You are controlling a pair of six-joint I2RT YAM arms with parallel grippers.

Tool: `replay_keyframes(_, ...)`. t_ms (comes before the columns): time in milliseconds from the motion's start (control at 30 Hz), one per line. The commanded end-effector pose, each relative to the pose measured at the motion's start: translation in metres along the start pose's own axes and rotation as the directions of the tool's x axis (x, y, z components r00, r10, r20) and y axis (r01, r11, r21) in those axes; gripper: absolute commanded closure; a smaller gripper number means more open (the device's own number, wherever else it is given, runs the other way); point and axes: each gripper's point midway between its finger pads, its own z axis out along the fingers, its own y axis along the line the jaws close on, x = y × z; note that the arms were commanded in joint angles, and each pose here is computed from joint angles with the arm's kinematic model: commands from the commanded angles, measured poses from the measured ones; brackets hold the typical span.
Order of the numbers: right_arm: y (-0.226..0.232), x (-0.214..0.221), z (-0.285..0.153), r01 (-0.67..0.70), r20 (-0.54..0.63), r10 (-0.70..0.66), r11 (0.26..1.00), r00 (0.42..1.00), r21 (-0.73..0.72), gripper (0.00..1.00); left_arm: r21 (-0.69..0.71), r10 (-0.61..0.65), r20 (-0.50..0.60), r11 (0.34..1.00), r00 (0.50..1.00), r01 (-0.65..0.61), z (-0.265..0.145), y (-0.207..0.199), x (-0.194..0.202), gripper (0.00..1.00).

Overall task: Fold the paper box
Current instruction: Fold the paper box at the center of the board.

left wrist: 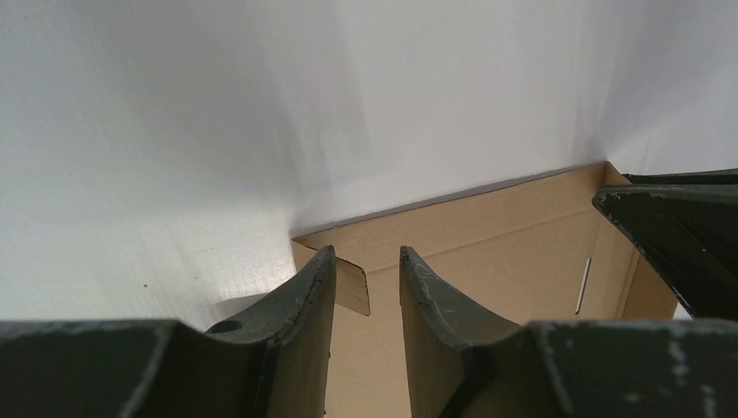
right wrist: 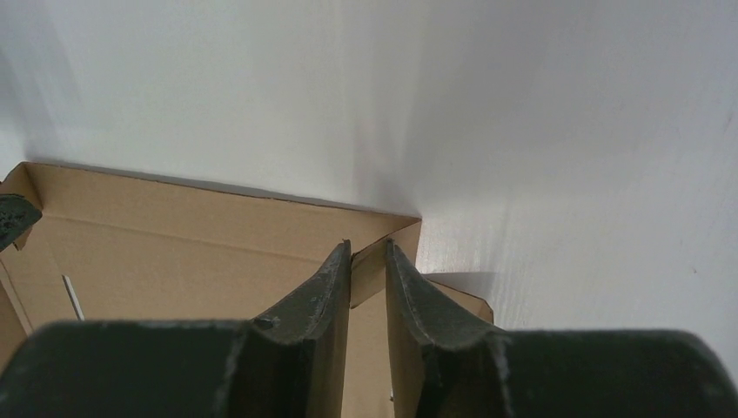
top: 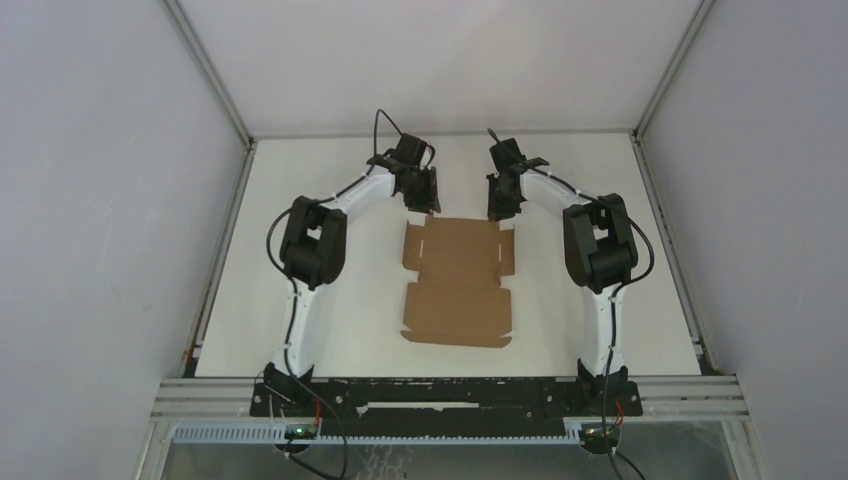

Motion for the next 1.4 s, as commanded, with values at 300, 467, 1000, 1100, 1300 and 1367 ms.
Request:
replay_keyframes(300, 0.017, 0.002, 0.021, -0.014, -0.018, 0.013, 0.998, 1.0, -0.054, 0.69, 0.077, 0.016, 0.022, 0.997, 1.0, -0.018, 0.001, -0.03, -0.009, 0.62)
replay_keyframes(467, 0.017, 0.006, 0.028, -0.016, -0.031, 0.014, 0.998, 0.999, -0.055, 0.67, 0.078, 0.015, 0.014, 0.997, 1.0, -0.016, 0.005, -0.03, -0.006, 0.62)
replay_keyframes(1000, 0.013, 0.022, 0.042, -0.019, -0.066, 0.017, 0.999, 0.998, -0.043, 0.66, 0.073, -0.015, -0.011, 0.997, 1.0, 0.016, 0.018, -0.022, 0.019, 0.63)
replay_keyframes(1100, 0.013, 0.024, 0.043, -0.02, -0.068, 0.017, 0.999, 0.998, -0.042, 0.66, 0.072, -0.022, -0.02, 0.997, 1.0, 0.023, 0.02, -0.021, 0.024, 0.63)
replay_keyframes(1300, 0.013, 0.026, 0.043, -0.016, -0.072, 0.013, 0.999, 0.997, -0.04, 0.66, 0.074, -0.036, -0.025, 0.997, 0.999, 0.038, 0.021, -0.019, 0.033, 0.62)
replay_keyframes(1367, 0.012, 0.025, 0.043, -0.016, -0.071, 0.013, 0.999, 0.997, -0.04, 0.66, 0.071, -0.039, -0.026, 0.997, 0.999, 0.04, 0.022, -0.017, 0.035, 0.62)
